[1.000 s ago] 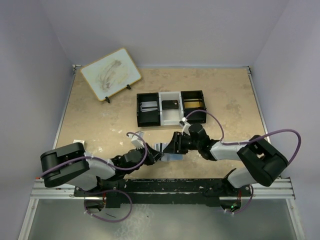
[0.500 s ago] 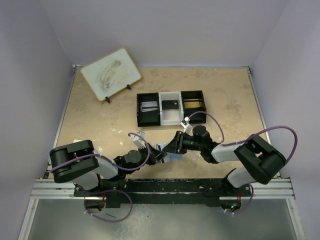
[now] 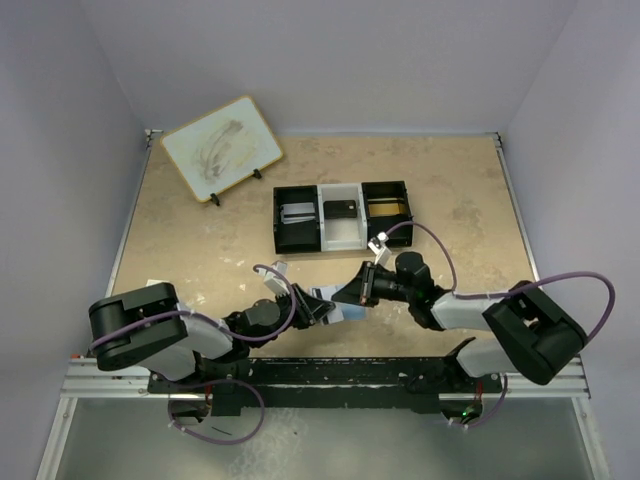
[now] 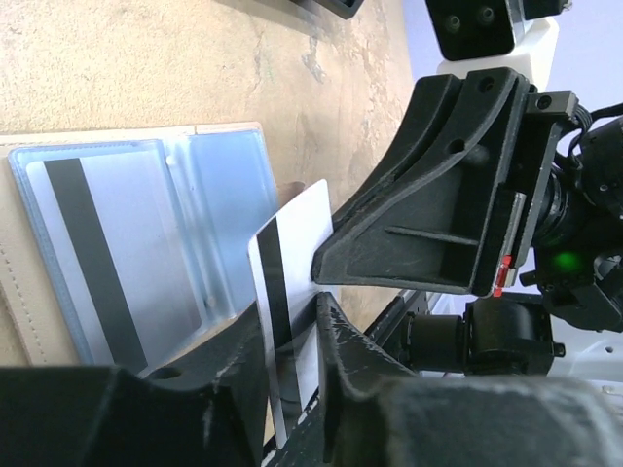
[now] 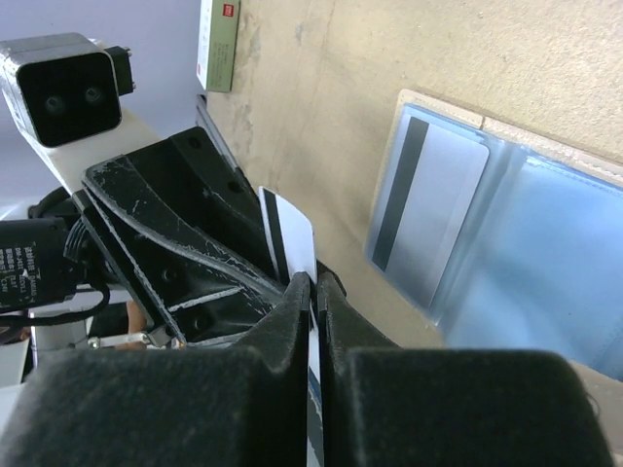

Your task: Take the credit cards out of the card holder

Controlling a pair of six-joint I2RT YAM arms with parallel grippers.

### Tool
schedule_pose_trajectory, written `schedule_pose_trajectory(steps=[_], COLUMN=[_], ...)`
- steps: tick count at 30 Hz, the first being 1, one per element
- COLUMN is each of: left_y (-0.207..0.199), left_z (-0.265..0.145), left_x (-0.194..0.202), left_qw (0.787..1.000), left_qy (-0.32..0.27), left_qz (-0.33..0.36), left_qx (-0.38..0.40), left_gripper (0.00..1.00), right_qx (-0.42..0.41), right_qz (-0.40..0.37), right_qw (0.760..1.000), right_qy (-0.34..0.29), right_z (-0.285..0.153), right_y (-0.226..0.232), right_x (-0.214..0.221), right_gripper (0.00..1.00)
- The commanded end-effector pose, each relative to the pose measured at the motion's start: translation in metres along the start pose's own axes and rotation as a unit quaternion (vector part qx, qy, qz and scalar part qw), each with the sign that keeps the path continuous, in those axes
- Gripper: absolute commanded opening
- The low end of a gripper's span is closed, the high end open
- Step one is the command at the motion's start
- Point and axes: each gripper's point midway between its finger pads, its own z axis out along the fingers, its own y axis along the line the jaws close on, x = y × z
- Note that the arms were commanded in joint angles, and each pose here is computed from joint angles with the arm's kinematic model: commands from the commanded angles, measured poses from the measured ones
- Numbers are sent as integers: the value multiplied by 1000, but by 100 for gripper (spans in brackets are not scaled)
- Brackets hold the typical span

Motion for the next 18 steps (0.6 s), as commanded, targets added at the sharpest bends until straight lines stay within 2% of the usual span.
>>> schedule_pose_trajectory(steps=[1,7,13,18], left_y=[4,22,28,17], left_z=[2,-1,3,18], left_x=[-6,-7,-2,7], left_qw=[1000,997,995,995], left_qy=[-13,-12,1,25], left_qz=[17,35,55,67], left_qx=[-18,-63,-82,-71], left_gripper=[24,32,30,26], right_qx=[33,60,87,116], right_qz=[2,2,11,17], right_qw=[999,998,996,993], right_qy=[-15,-28,-29,-16], right_z=[-8,-15,-17,-15], right_y=[-15,-26,-41,-57], right_x=[-6,-9,-6,-1], right_gripper=[0,0,0,1])
